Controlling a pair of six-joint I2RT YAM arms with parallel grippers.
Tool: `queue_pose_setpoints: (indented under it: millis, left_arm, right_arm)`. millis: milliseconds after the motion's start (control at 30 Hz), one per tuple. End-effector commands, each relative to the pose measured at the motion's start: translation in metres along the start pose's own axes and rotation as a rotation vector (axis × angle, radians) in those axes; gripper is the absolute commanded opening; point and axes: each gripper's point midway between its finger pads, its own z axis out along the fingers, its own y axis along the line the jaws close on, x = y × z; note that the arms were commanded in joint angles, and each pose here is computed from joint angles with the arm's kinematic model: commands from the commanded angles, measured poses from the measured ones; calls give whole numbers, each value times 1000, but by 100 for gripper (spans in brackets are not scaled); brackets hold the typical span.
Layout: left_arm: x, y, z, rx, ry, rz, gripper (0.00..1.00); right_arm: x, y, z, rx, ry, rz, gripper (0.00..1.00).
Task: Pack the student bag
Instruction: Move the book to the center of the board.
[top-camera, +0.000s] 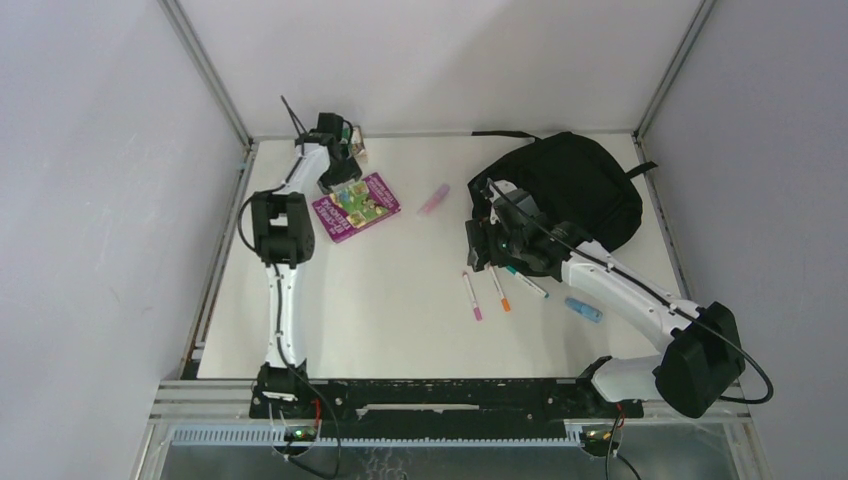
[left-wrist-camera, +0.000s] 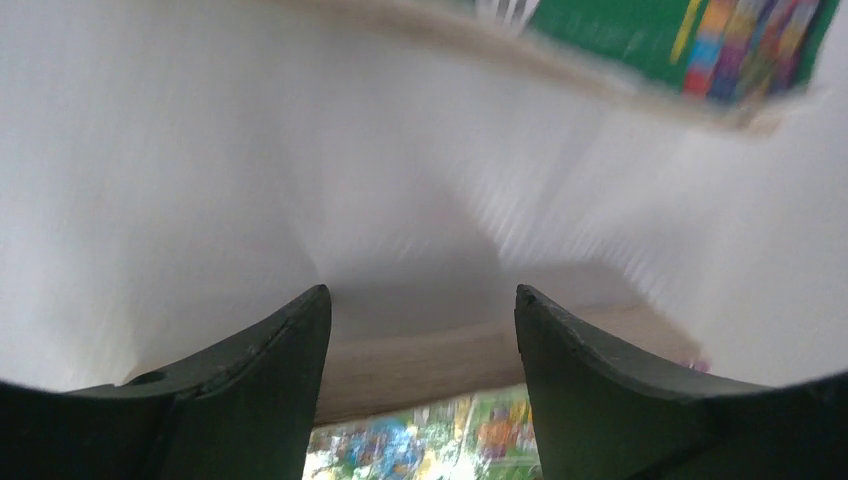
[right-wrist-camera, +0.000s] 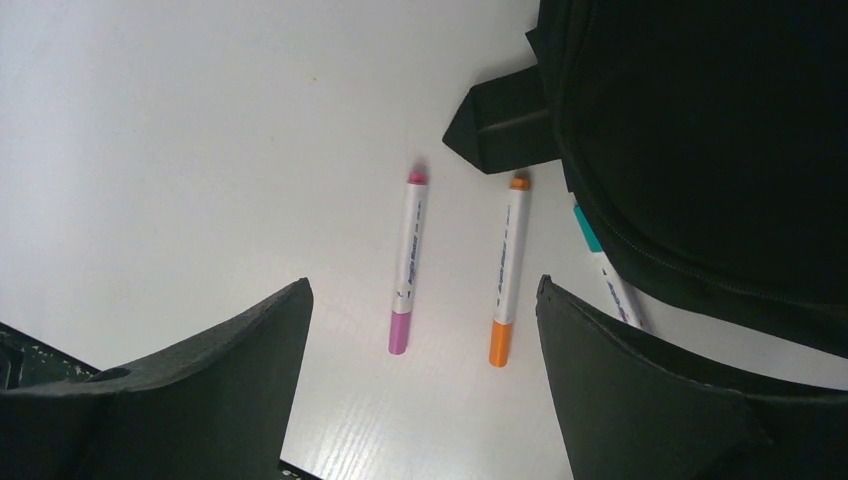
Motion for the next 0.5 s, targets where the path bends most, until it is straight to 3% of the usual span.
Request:
queue_pose_setpoints:
  millis: [0,233,467]
  left_arm:
    - [32,4,-47,35,54,117,72]
    - [115,31,-90,-28,129,454,73]
    - [158,21,-142,88,160,556,73]
  right_arm:
    - [-15,6,-7,-17,-71,35,90]
    - [-19,22,-4,-104,-75,25,91]
    - [-12,40,3,-195,-28,38,90]
